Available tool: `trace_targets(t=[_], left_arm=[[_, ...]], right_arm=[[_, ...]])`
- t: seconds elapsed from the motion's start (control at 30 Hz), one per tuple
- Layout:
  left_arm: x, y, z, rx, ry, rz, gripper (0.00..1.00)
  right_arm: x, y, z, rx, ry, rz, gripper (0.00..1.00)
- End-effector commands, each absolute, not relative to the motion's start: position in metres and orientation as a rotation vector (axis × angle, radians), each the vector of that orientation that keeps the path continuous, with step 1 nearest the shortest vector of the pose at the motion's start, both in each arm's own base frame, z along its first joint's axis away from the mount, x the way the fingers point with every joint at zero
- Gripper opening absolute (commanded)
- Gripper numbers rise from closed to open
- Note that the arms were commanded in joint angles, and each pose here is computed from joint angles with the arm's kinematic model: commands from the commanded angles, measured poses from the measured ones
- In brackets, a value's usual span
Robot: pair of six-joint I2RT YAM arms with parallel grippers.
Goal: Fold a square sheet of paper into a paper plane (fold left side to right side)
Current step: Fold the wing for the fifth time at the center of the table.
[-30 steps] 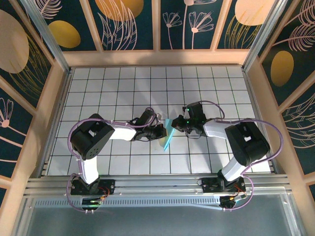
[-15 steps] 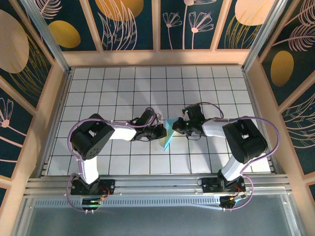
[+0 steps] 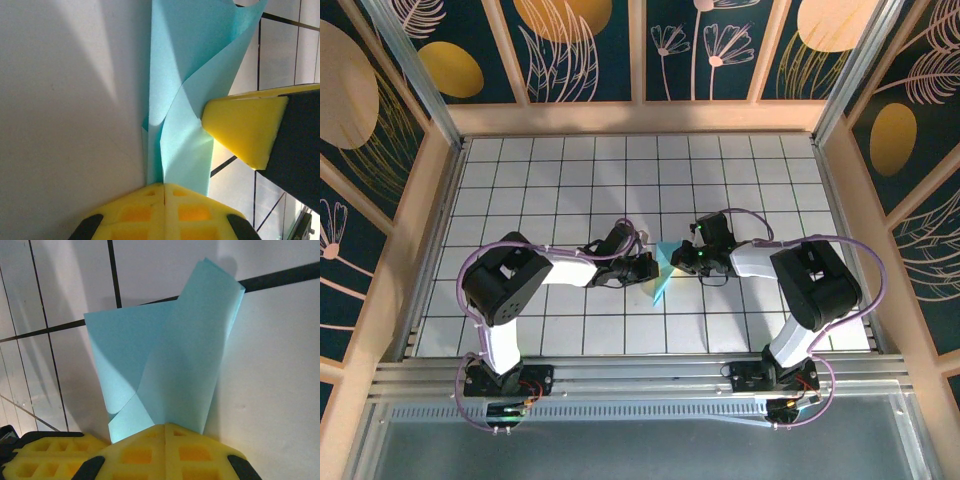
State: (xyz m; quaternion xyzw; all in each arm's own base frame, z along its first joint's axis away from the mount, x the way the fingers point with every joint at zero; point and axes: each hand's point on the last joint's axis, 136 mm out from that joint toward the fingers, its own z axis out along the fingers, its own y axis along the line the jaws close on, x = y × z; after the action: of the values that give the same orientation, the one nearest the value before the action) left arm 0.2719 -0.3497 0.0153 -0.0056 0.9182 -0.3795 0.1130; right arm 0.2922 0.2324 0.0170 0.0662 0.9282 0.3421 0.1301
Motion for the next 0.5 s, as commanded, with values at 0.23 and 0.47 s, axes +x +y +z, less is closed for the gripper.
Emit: trace_targets(t=[0.23,0.47], left_arm=[[0.279,-0.340,0.062,-0.022,2.613,-1.084,0.18],[0.262,-0.347,0.089,0.029,2.605,-1.230,0.03]], right_arm=[[0.258,0.209,-0.023,0.205,2.844,0.849,0.00],[0.264,0.211,-0.017,0.199,2.820,0.858,0.00]])
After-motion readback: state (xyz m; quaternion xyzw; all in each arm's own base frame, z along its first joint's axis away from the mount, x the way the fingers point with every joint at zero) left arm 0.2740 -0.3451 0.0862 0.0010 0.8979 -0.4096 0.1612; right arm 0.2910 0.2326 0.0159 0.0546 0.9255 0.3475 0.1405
